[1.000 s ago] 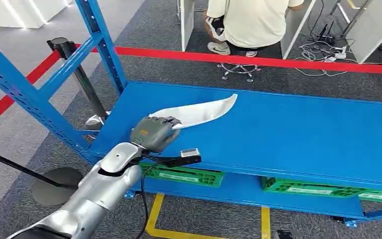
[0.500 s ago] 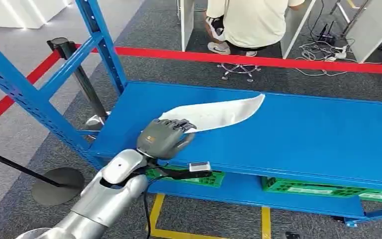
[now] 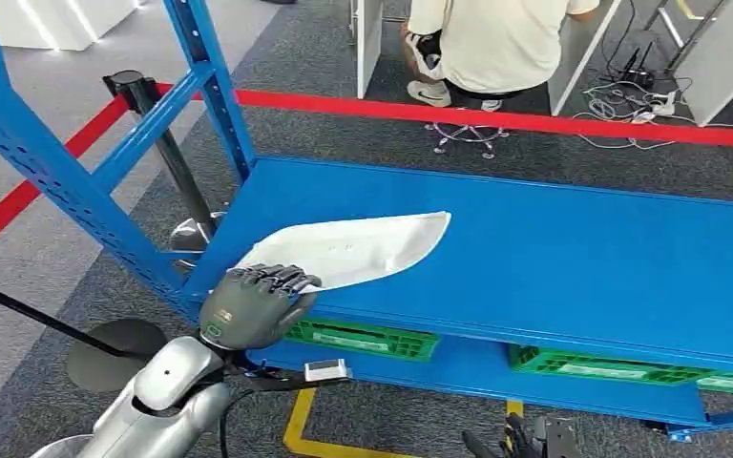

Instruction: Take the parts from the cabinet and place them on the table.

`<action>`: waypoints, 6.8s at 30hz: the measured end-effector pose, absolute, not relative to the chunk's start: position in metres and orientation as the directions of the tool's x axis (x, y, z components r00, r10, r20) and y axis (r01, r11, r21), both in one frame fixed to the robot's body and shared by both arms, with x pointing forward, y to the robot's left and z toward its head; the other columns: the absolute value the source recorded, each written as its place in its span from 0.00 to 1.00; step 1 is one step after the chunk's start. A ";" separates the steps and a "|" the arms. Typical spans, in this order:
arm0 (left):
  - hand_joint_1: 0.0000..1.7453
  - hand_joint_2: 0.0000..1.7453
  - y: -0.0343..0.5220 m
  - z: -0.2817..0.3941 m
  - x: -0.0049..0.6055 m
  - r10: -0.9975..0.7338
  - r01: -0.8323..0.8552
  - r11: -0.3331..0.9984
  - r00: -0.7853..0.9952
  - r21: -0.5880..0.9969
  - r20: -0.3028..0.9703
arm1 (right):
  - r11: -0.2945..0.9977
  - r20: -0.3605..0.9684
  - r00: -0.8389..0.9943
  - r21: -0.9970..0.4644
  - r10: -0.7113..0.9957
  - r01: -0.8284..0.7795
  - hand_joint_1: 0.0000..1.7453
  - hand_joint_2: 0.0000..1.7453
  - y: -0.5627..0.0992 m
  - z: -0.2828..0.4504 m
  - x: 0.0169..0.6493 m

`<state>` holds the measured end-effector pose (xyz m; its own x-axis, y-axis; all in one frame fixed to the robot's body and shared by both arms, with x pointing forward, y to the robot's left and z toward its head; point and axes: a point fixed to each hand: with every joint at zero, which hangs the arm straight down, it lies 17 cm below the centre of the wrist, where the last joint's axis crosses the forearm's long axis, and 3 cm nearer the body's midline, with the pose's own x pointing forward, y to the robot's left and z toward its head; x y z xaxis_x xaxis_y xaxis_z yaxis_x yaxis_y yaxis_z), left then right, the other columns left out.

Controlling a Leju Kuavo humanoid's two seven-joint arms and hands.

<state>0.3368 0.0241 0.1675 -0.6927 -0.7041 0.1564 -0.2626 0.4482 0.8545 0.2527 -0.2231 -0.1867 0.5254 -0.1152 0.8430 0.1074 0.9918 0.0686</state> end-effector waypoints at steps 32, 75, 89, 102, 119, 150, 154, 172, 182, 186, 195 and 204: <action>1.00 1.00 0.089 0.165 0.333 -0.771 -0.332 0.494 -0.595 0.804 0.228 | 0.993 0.984 0.158 0.090 -0.077 -0.076 0.00 1.00 -0.139 -0.077 0.322; 1.00 1.00 0.059 0.194 0.338 -0.586 -0.226 0.764 -0.634 0.604 0.505 | 0.986 0.956 0.242 0.153 -0.166 0.073 0.00 1.00 -0.187 -0.108 0.267; 1.00 1.00 0.052 0.187 0.340 -0.561 -0.173 0.773 -0.637 0.611 0.529 | 0.984 0.947 0.272 0.151 -0.170 0.091 0.00 1.00 -0.193 -0.118 0.257; 1.00 1.00 0.051 0.188 0.340 -0.545 -0.162 0.782 -0.647 0.601 0.534 | 0.985 0.947 0.277 0.141 -0.163 0.097 0.00 1.00 -0.196 -0.120 0.257; 1.00 1.00 0.137 0.179 0.339 -0.595 -0.285 0.789 -0.574 0.545 0.562 | 0.996 0.957 0.276 0.091 -0.085 -0.010 0.00 1.00 -0.160 -0.116 0.279; 1.00 1.00 0.229 0.193 0.375 -0.696 -0.445 0.717 -0.481 0.536 0.533 | 0.997 0.981 0.189 0.063 -0.052 -0.052 0.00 1.00 -0.144 -0.088 0.320; 1.00 1.00 0.217 0.186 0.368 -0.711 -0.430 0.701 -0.479 0.569 0.514 | 0.994 0.981 0.168 0.099 -0.091 -0.036 0.00 1.00 -0.153 -0.081 0.321; 1.00 1.00 0.095 0.182 0.343 -0.578 -0.227 0.794 -0.569 0.564 0.585 | 0.986 0.971 0.174 0.168 -0.165 -0.002 0.00 1.00 -0.187 -0.085 0.277; 1.00 1.00 0.081 0.178 0.341 -0.545 -0.188 0.815 -0.571 0.548 0.614 | 0.986 0.968 0.187 0.165 -0.164 0.009 0.00 1.00 -0.192 -0.090 0.272; 1.00 1.00 0.081 0.177 0.342 -0.541 -0.183 0.818 -0.567 0.545 0.621 | 0.986 0.969 0.185 0.164 -0.164 0.014 0.00 1.00 -0.194 -0.090 0.274; 1.00 1.00 0.084 0.167 0.341 -0.500 -0.136 0.844 -0.547 0.518 0.672 | 0.988 0.970 0.187 0.155 -0.156 0.018 0.00 1.00 -0.197 -0.092 0.278; 1.00 1.00 0.086 0.162 0.338 -0.480 -0.101 0.850 -0.555 0.518 0.680 | 0.987 0.961 0.226 0.160 -0.158 0.009 0.00 1.00 -0.192 -0.103 0.275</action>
<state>0.3380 0.0864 0.1619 -0.5549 -0.4798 0.6796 -0.1005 0.8496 0.5177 0.2749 -0.1925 -0.1030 0.2256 -0.1582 0.9613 0.0094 0.9870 0.1603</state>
